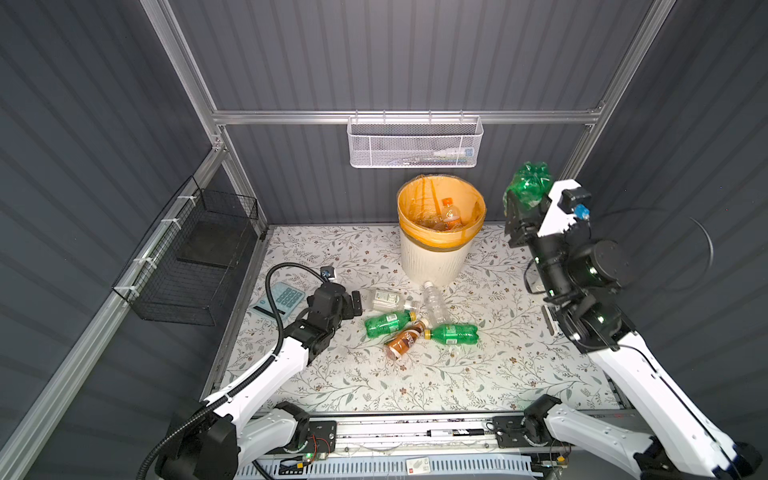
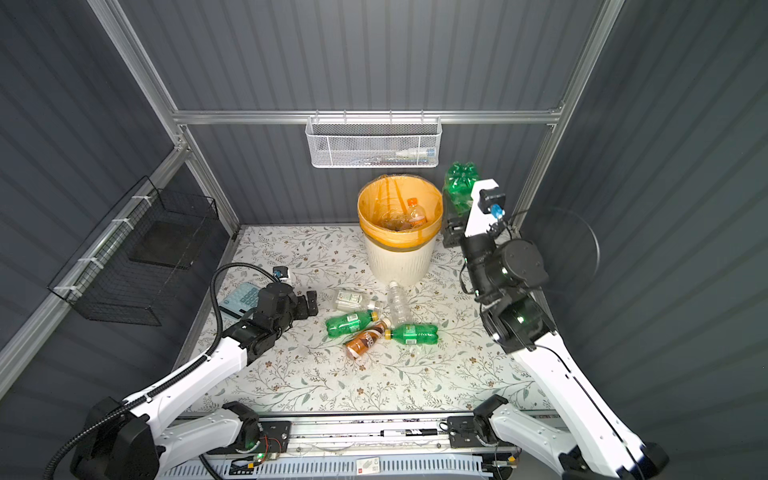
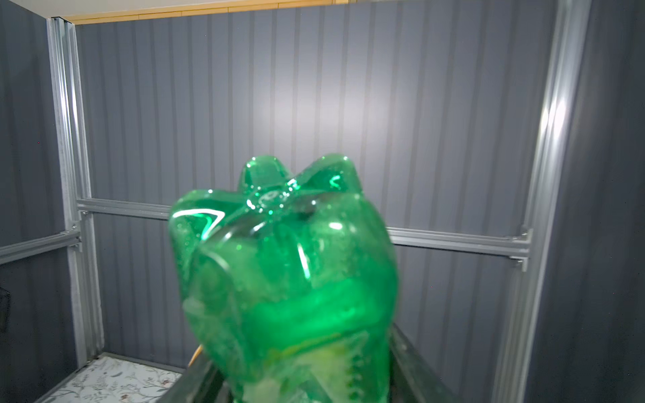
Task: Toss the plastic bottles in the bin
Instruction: 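Lift the green bottle with the right gripper and release it into the bin, then withdraw the right gripper from the bin back over the remaining green bottle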
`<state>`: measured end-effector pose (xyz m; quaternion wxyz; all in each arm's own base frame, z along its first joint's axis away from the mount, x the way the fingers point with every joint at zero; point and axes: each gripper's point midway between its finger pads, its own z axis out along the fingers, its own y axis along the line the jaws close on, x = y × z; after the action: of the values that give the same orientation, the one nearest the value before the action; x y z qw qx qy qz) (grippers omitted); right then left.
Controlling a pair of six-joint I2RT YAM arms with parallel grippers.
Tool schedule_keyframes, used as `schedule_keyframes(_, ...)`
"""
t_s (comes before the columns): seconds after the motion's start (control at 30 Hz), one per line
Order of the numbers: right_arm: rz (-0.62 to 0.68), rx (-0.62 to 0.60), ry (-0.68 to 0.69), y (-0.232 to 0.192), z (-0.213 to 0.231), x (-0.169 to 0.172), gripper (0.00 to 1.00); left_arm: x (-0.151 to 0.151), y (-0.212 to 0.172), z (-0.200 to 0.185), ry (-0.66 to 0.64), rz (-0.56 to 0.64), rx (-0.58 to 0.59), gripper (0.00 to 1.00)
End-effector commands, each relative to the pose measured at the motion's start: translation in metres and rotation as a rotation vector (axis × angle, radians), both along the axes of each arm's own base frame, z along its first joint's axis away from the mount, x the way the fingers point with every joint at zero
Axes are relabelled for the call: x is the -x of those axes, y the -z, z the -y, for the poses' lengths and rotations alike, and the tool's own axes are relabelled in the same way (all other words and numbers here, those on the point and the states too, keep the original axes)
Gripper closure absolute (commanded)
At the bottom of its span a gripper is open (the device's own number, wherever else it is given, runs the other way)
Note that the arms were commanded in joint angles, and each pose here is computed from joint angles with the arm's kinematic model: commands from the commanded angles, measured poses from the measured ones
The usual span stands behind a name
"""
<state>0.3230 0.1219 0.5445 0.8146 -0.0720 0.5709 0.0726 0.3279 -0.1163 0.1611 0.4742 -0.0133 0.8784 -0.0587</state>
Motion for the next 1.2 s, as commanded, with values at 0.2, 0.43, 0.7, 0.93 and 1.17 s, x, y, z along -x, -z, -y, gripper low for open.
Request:
schedule_keyframes(0.2, -0.675, 0.068, -0.255, 0.13, -0.076, -0.148, 0.13, 0.002, 0.011, 0.003, 0.035, -0.032, -0.007, 0.0)
schedule_keyframes(0.43, -0.502, -0.002, -0.115, 0.105, -0.036, -0.122, 0.01, 0.009, 0.016, 0.0, 0.035, -0.036, -0.003, 0.0)
schedule_keyframes(0.7, -0.569, -0.067, 0.011, 0.151, 0.008, -0.066, 0.01, 0.007, 0.02, 0.007, 0.057, -0.045, 0.013, 0.0)
schedule_keyframes(0.93, -0.816, -0.399, 0.04, 0.256, 0.028, -0.007, 0.01, 0.006, 0.022, 0.008, 0.056, -0.041, 0.03, 0.0)
schedule_keyframes(1.17, -1.047, -0.713, 0.019, 0.35, 0.017, 0.043, 0.01, 0.007, 0.027, 0.007, 0.05, -0.047, 0.024, 0.0)
